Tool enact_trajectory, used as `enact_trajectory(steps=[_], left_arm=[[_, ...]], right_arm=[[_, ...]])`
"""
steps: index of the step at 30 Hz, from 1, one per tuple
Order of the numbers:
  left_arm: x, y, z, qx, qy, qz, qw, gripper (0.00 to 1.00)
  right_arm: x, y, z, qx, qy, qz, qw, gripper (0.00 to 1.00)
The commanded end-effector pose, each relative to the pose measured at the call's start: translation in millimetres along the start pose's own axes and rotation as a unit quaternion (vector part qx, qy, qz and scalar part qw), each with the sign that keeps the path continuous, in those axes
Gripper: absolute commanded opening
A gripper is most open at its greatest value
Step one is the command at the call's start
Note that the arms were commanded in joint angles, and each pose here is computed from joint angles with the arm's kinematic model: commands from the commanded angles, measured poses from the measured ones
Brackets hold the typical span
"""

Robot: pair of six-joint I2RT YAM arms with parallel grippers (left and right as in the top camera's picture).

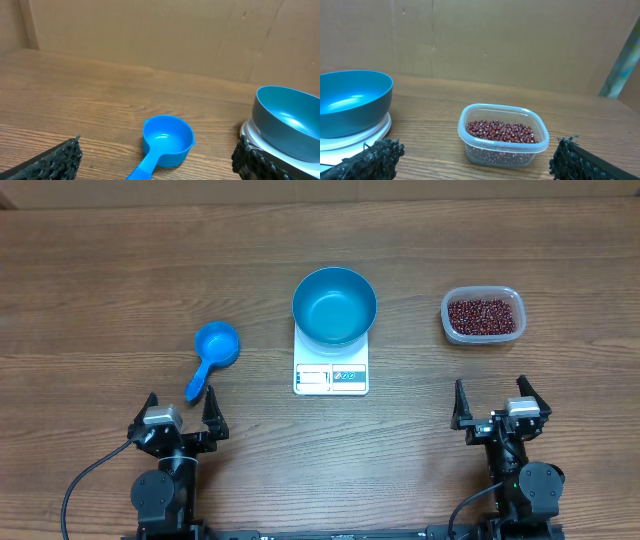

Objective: Scoop item into bowl and weigh 150g on scale

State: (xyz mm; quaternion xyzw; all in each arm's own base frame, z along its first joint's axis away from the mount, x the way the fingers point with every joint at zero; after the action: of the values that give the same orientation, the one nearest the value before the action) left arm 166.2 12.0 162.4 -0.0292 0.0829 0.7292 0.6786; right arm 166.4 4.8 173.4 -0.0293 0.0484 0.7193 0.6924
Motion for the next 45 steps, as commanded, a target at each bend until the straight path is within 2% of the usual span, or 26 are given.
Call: enact_trajectory(steps=[1, 38, 45], left_arm=[[0.2, 0.2, -0.6, -0.001, -0.001, -0.002, 1.0, 0.99], [1.3, 0.2, -0.3, -0.003, -0.001, 0.004, 1.0, 0.99], [-2.8, 0.3, 0.6, -0.004, 0.002, -0.018, 1.0, 1.0]], right_arm=[[0.2, -0.1, -1.9, -0.002, 0.002, 0.001, 1.0, 1.0], [0.2, -0.1, -1.9, -0.002, 0.002, 0.001, 1.0, 1.0], [0.2, -0.1, -1.9, -0.002, 0.002, 0.001, 1.0, 1.0]])
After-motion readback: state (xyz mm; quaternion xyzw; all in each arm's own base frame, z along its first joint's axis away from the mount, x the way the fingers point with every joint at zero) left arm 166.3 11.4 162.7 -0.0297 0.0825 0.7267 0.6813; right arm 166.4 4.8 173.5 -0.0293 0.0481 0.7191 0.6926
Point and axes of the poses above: each gripper's point midway between its finger pads, its own y axis back along the fingers, its own x axis along the line the jaws close on, z = x × y, the point moved 8 cm from there along y, back along the fingers
